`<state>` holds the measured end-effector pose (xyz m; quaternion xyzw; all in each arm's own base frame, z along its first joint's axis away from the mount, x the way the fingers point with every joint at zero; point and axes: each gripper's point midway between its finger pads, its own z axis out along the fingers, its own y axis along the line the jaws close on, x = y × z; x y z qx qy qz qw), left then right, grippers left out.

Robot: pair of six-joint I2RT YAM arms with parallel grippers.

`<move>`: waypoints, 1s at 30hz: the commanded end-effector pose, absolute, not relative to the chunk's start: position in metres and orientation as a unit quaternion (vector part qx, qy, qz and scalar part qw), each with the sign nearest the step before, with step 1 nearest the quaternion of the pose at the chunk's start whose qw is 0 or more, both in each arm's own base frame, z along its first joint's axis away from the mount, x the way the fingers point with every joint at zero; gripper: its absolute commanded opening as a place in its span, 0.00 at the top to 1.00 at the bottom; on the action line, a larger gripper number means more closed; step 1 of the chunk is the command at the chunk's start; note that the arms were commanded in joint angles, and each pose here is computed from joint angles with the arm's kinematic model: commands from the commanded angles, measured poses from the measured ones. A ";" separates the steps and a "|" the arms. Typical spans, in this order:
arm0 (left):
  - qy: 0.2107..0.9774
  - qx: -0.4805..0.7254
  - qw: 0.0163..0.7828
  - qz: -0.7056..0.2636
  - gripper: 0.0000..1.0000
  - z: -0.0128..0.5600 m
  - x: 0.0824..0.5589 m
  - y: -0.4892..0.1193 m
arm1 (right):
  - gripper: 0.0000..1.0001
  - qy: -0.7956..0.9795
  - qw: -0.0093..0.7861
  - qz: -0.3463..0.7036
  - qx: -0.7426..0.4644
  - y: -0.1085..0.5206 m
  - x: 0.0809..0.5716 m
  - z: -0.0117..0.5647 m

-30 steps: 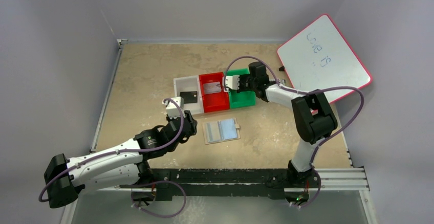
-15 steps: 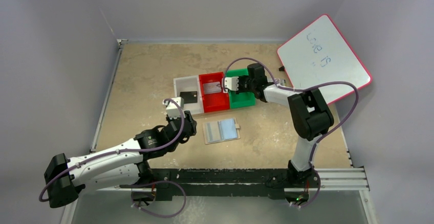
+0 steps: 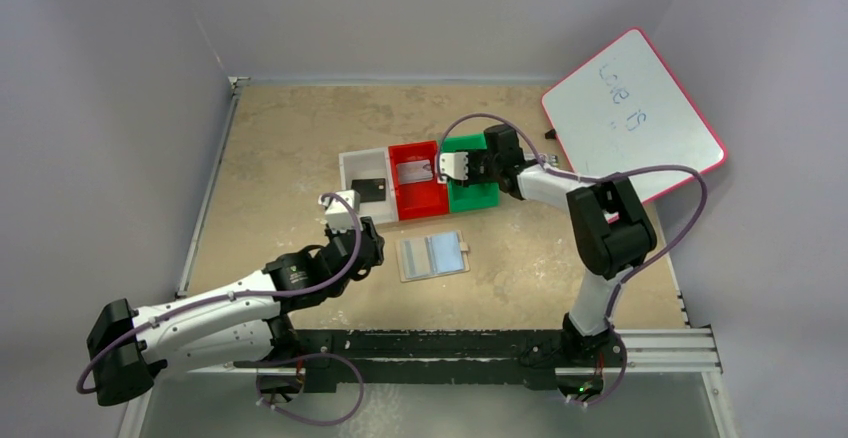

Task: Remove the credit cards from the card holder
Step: Place the credit card in the storage box, then remove the credit card from the card holder.

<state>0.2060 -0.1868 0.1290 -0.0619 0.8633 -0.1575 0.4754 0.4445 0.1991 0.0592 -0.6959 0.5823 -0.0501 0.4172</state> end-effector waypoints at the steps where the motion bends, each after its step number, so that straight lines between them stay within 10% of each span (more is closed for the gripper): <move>1: 0.857 -0.071 0.482 -0.168 0.58 0.138 0.209 -0.191 | 0.57 0.570 0.456 -0.046 -0.683 0.206 0.447 0.107; 11: 0.855 -0.080 0.486 -0.161 0.58 0.141 0.211 -0.188 | 0.43 0.651 0.640 0.031 -0.407 0.203 0.443 0.237; 15: 0.849 -0.102 0.500 -0.141 0.58 0.142 0.214 -0.176 | 0.04 0.763 0.586 0.206 -0.178 0.207 0.410 0.247; 17: 0.846 -0.111 0.504 -0.134 0.58 0.143 0.215 -0.171 | 0.01 0.782 0.528 0.278 -0.180 0.224 0.383 0.229; 30: 0.825 -0.166 0.534 -0.082 0.58 0.145 0.213 -0.127 | 0.31 0.880 0.404 0.243 -0.060 0.287 0.271 0.118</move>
